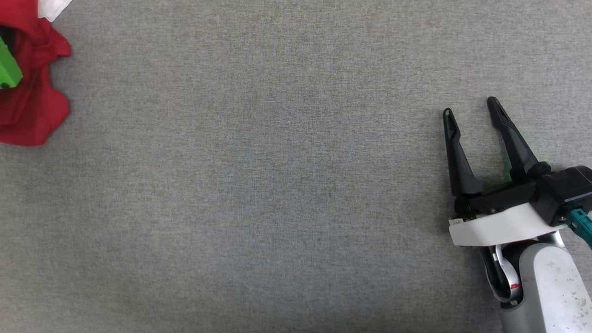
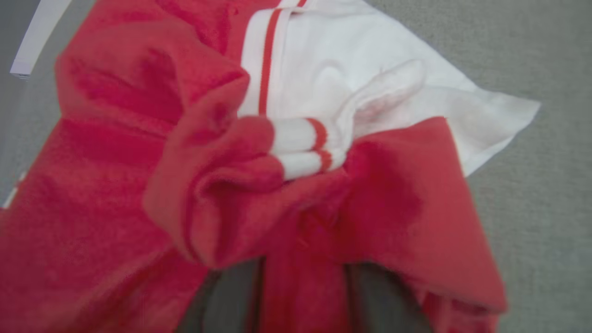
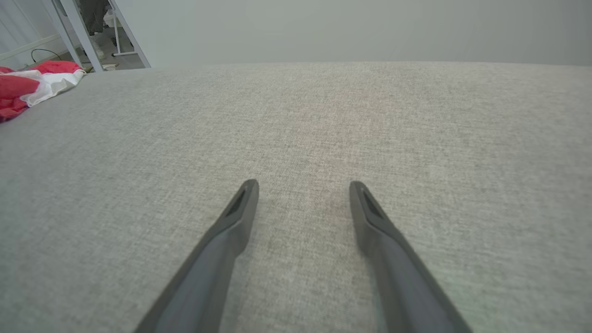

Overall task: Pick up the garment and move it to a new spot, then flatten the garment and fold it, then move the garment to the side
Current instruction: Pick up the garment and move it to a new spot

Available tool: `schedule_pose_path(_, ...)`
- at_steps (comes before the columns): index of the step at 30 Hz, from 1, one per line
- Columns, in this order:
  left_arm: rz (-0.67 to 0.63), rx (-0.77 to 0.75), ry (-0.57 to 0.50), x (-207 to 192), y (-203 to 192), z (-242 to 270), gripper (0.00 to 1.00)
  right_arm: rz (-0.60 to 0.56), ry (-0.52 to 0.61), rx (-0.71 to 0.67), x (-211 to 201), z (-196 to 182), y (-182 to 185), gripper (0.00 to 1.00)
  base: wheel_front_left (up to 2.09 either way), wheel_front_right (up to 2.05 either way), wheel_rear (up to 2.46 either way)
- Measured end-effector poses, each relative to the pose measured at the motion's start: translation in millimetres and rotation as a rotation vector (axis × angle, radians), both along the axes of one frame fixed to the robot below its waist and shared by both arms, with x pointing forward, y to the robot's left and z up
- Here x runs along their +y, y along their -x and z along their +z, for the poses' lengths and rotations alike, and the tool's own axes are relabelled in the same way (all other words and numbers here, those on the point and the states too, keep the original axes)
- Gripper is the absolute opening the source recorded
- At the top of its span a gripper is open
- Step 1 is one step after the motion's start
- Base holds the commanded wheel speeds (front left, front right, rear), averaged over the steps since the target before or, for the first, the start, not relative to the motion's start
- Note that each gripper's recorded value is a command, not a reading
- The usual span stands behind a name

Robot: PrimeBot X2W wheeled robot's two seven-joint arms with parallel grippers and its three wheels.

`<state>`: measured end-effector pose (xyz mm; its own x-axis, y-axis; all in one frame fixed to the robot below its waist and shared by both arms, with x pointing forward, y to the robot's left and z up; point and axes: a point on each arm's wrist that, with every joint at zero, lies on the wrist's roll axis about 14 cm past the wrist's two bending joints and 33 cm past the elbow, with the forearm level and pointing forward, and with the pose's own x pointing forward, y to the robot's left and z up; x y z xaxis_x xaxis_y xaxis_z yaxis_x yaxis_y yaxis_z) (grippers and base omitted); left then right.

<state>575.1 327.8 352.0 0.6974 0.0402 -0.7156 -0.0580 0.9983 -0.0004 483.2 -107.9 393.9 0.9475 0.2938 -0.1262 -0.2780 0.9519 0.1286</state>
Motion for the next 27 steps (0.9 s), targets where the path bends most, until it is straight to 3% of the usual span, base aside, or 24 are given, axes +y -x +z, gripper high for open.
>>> schedule_pose_path(9, -0.01, -0.176, -0.005, -2, -2, 35, 0.0, 0.003, 0.006, -0.023, 1, 13, 1, 1.0, 0.0, 0.0, 0.0)
schedule_pose_path(13, -0.018, -0.339, -0.01, -3, -7, 75, 0.0, -0.004, 0.001, -0.054, 0, 28, 4, 1.0, 0.0, 0.0, 0.0)
schedule_pose_path(14, -0.037, -0.451, -0.004, -11, -7, 105, 0.0, -0.015, -0.002, -0.073, -3, 38, 8, 1.0, 0.0, 0.0, 0.0)
schedule_pose_path(27, -0.231, -0.682, 0.085, -106, 37, 199, 0.0, -0.089, -0.029, -0.179, -22, 94, 40, 1.0, 0.0, 0.0, 0.0)
